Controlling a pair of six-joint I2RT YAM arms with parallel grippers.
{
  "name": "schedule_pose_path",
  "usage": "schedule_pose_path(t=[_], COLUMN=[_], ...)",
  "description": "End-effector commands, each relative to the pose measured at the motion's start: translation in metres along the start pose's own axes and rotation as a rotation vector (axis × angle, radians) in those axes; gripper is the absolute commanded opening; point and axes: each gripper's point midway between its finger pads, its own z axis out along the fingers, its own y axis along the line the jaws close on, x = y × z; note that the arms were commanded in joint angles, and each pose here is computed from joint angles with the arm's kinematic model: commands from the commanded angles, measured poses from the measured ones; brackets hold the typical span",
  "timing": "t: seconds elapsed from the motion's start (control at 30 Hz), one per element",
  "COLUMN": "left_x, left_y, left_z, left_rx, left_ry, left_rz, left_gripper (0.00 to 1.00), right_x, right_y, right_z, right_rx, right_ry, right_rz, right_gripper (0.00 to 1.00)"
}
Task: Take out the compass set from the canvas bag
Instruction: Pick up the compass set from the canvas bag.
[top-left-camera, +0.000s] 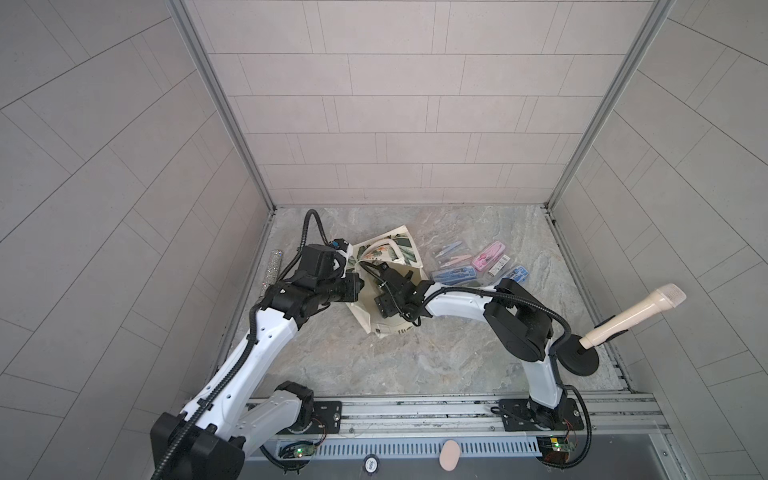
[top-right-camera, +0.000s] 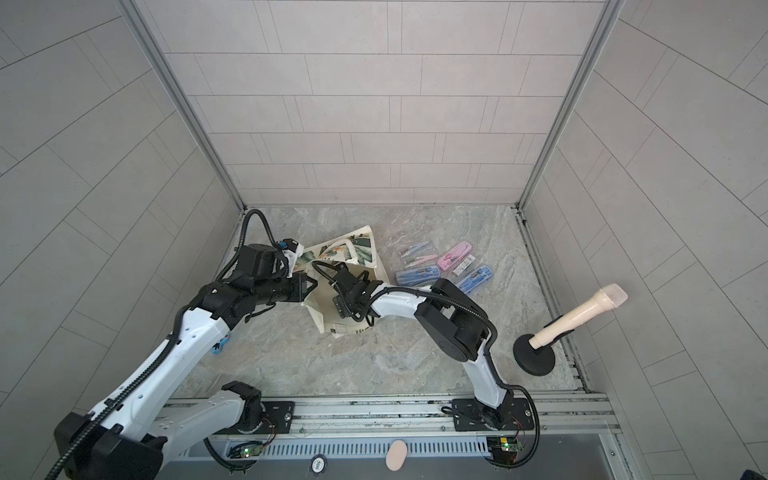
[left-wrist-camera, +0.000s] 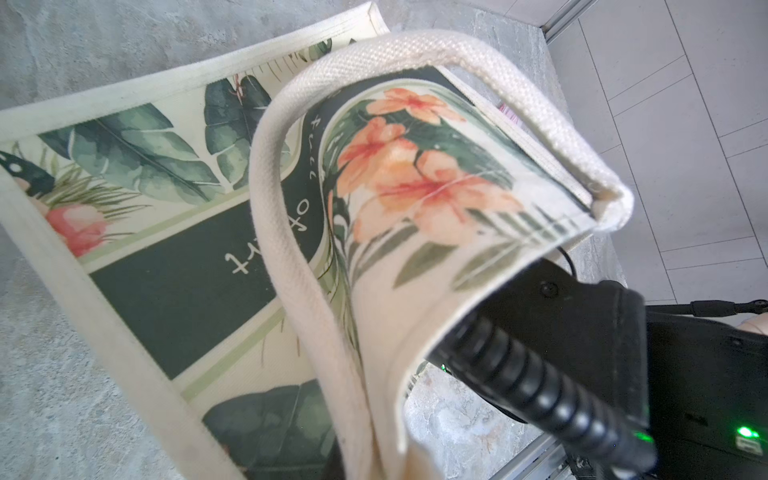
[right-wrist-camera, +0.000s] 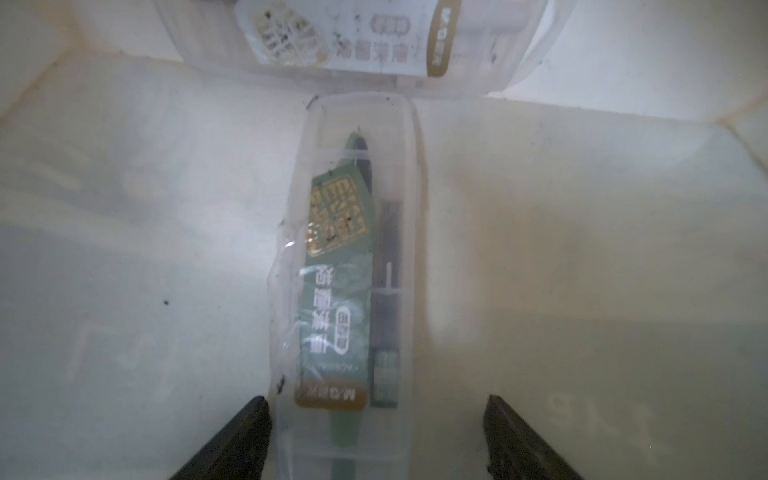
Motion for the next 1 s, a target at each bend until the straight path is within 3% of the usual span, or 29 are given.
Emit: schedule_pose_path(t=[0.0, 0.13, 0.23, 0.57, 0.73, 0.97], left_x=[-0.014, -0.014, -0.014, -0.014, -0.013, -0.014], left_y=[-0.017, -0.017, -0.017, -0.016, -0.014, -0.015], left_z=[-0.010, -0.010, -0.010, -0.011, -0.011, -0.011], left_rx=[0.060, 0.058, 0.056, 0.047, 0.043, 0.043], left_ry=[-0.040, -0.038, -0.038, -0.037, -0.035, -0.037], left_rz=[0.049, 0.048, 0.049, 0.049, 0.047, 0.047], left_gripper=[0.00, 0.00, 0.00, 0.00, 0.00, 0.00], right_x=[0.012, 0.015, 0.017, 0.003, 0.000, 0.028], right_y=[-0.003, 0.000, 0.001, 0.009, 0.018, 0.024], right_z=[0.008, 0.010, 0.009, -0.018, -0.062, -0.142], right_rx=[0.033, 0.014, 0.012, -0.020, -0.049, -0.150], right_ry=[0.045, 0.049, 0.057, 0.037, 0.038, 0.126], right_rz=[-0.002, -0.001, -0.003, 0.016, 0.008, -0.014], right_gripper=[0.78, 0.64, 0.49, 0.47, 0.45, 0.40])
